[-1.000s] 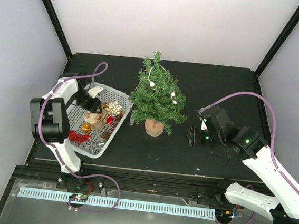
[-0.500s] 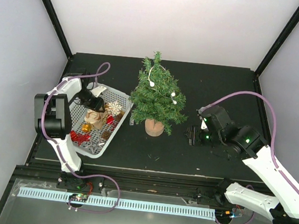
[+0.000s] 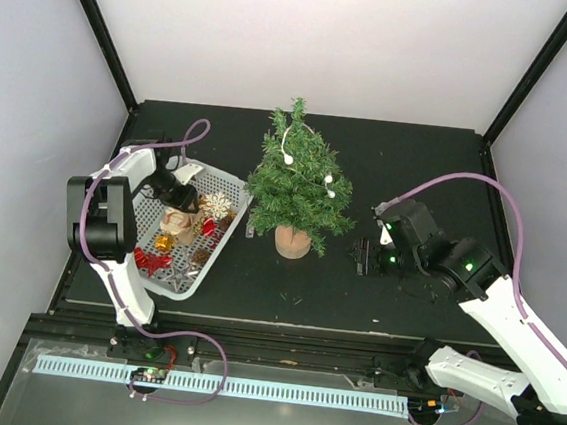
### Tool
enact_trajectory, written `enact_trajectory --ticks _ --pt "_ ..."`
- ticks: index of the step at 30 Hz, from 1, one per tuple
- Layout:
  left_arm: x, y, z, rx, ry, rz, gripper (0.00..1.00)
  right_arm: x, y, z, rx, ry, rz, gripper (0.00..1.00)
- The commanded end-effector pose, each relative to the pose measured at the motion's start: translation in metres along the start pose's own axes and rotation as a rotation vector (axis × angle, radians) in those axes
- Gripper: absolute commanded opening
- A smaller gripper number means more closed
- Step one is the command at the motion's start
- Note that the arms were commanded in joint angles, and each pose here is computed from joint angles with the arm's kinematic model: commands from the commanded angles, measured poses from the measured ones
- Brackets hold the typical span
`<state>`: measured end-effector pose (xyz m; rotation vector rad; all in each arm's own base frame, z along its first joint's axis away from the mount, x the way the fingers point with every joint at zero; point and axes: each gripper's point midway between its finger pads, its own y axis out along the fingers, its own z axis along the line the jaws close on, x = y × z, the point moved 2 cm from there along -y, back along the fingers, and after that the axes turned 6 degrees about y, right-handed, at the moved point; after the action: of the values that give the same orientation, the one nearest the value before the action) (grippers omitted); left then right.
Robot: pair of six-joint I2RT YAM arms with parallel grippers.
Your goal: Decorate the small christmas tree
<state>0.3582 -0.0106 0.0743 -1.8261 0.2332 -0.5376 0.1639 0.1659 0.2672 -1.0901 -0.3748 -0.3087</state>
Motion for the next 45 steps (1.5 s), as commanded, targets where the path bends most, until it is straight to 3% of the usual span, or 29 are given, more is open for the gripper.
enact_trajectory --ticks 1,4,10,16,23,34,40,45 --pt "0.008 0.002 0.005 0.015 0.012 -0.006 0.32 0.006 -0.001 0.007 0.027 0.009 -0.013 0.56" --pt "0.006 0.005 0.002 -0.003 0.007 -0.004 0.24 0.006 -0.001 0.007 0.025 0.009 -0.012 0.56" --pt "0.000 0.010 -0.003 -0.030 -0.001 0.003 0.22 0.005 0.001 0.007 0.030 0.011 -0.009 0.56" --pt "0.002 0.004 -0.006 -0.032 0.005 -0.016 0.02 0.005 0.002 0.008 0.033 0.013 -0.007 0.56" --pt "0.013 -0.018 -0.006 -0.006 0.022 -0.059 0.02 0.005 -0.001 0.008 0.037 0.014 -0.017 0.56" --pt "0.015 -0.092 -0.022 -0.010 0.068 -0.144 0.02 0.001 -0.001 0.004 0.049 0.017 -0.026 0.56" --pt "0.012 -0.138 -0.066 -0.084 0.158 -0.240 0.02 0.004 -0.005 0.003 0.044 -0.009 -0.047 0.56" --pt "0.023 -0.202 -0.131 -0.154 0.337 -0.400 0.02 0.006 -0.007 0.004 0.050 -0.033 -0.060 0.56"
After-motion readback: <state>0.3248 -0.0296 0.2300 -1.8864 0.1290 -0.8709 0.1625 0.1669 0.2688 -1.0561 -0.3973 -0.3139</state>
